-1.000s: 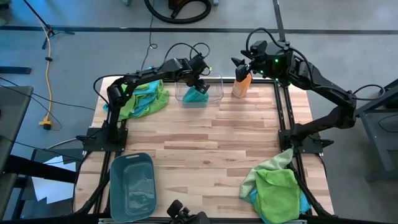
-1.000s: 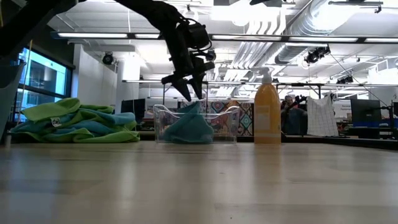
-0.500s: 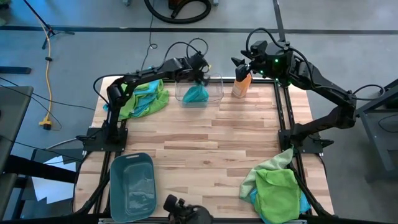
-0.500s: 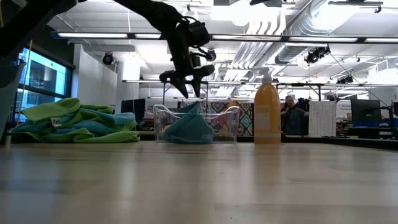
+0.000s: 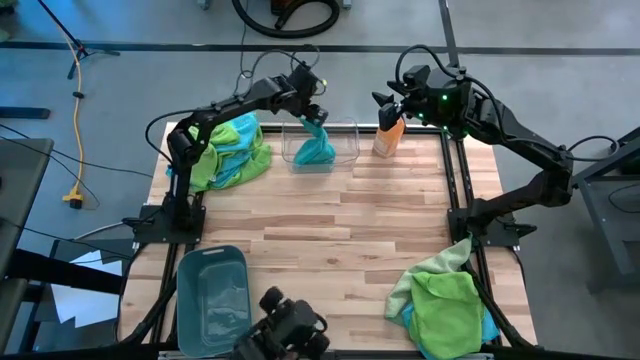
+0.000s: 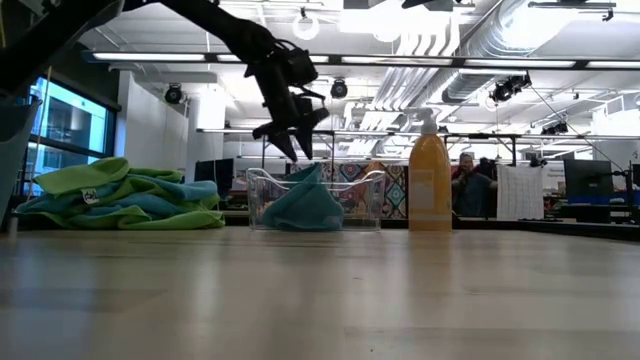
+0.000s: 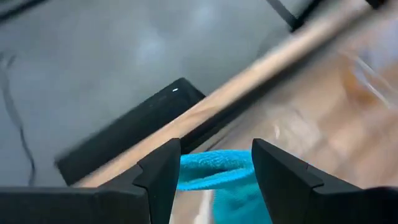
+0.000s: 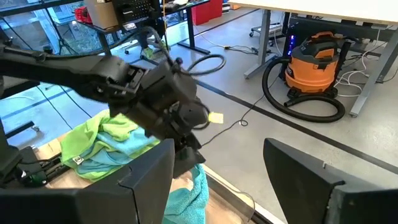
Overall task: Sort microfiber towel by color & place in baskets
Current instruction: Put the blue microfiber towel into the transparent bin
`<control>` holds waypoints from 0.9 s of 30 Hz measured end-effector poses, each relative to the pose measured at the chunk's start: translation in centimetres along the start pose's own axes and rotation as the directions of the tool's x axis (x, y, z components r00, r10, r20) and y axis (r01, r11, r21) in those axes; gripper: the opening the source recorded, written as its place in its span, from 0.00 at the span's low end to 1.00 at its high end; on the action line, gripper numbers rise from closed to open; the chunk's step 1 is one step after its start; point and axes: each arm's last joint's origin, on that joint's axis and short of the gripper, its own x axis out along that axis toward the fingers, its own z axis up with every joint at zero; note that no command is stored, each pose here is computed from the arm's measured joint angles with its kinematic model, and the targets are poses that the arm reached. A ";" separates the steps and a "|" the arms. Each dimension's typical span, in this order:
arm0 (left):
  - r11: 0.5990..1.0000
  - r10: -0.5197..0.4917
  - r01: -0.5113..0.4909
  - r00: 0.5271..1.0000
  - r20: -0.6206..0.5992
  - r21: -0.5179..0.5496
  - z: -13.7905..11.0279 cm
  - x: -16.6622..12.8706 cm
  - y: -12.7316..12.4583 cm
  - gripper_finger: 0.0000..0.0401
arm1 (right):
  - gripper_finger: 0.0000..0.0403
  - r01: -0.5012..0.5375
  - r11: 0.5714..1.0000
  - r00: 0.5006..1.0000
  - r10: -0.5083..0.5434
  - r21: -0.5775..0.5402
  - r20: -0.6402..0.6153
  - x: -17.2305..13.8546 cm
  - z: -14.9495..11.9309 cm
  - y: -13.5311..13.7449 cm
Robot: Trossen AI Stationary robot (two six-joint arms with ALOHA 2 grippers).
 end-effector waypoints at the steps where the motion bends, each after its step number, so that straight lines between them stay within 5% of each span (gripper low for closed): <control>1: 0.995 -0.040 0.040 0.999 -0.003 0.087 0.2 -0.1 0.2 0.47 | 0.61 0.000 1.000 1.000 0.000 0.000 0.000 0.0 0.0 0.0; 4: 0.924 -0.092 0.096 0.995 -0.028 0.369 0.2 -0.2 0.7 0.47 | 0.61 -0.001 1.000 1.000 0.001 0.000 0.000 0.0 0.0 0.0; 7: 0.791 -0.091 0.099 0.995 -0.044 0.604 0.0 -0.2 0.6 0.47 | 0.61 0.000 1.000 1.000 0.000 0.021 -0.003 0.0 0.0 0.0; 11: 0.627 -0.089 0.101 0.994 -0.057 0.772 -0.3 0.0 0.3 0.47 | 0.61 0.004 0.999 1.000 -0.004 0.033 -0.021 0.0 -0.2 0.0; 13: 0.584 -0.089 0.101 0.994 -0.060 0.805 -0.4 0.1 0.3 0.47 | 0.61 0.005 0.999 1.000 -0.005 0.035 -0.026 0.0 -0.3 0.0; 27: 0.505 -0.077 0.129 0.992 -0.104 0.853 -0.9 1.8 0.6 0.47 | 0.61 0.007 0.999 1.000 -0.005 0.037 -0.030 0.0 -0.3 -0.1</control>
